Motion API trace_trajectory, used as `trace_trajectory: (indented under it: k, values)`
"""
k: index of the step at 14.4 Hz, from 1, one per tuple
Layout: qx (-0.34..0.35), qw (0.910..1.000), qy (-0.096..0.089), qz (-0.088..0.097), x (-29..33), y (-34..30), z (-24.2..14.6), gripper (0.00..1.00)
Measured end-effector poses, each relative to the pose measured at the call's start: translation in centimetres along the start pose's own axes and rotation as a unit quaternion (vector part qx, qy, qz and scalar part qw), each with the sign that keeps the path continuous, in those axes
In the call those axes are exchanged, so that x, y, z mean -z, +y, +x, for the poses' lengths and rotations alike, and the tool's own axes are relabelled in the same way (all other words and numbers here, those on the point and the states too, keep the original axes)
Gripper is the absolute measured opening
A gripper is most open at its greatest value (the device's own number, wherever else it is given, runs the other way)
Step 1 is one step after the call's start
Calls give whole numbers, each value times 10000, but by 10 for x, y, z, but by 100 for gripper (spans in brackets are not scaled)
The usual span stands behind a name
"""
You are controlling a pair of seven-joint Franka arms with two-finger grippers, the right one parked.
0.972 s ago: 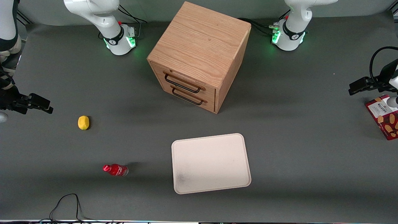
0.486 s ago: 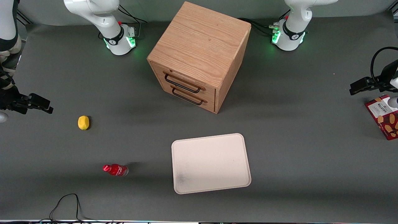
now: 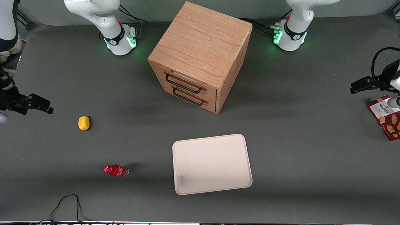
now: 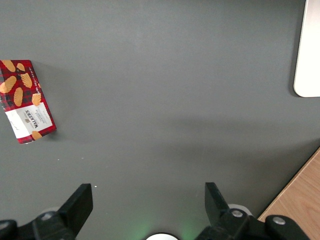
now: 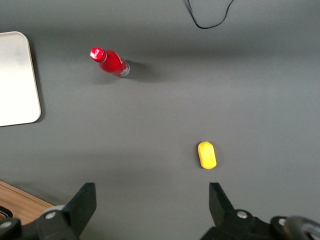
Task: Place red cookie box on tray
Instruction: 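Move the left gripper over the red plaid shortbread box, then lower the open left gripper around the box's end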
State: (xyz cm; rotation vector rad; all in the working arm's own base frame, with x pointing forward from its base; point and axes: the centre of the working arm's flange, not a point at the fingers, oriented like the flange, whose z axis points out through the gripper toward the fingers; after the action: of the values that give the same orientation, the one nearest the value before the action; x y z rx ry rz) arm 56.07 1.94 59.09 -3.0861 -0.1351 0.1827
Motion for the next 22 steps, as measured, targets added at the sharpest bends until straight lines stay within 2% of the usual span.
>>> trace_trajectory:
  k: [6,9,12,16,20,22]
  values:
    - [44,10000,-77,7,-8,-4,6,100]
    - [239,9997,-5,41,-7,-27,11,100]
    - [614,9981,64,76,-4,-74,11,100]
    - [1107,9936,35,227,-7,-138,3,100]
    - [969,9951,-78,153,-23,-221,-10,100]
    - [956,9953,-71,116,-33,-267,-8,100]
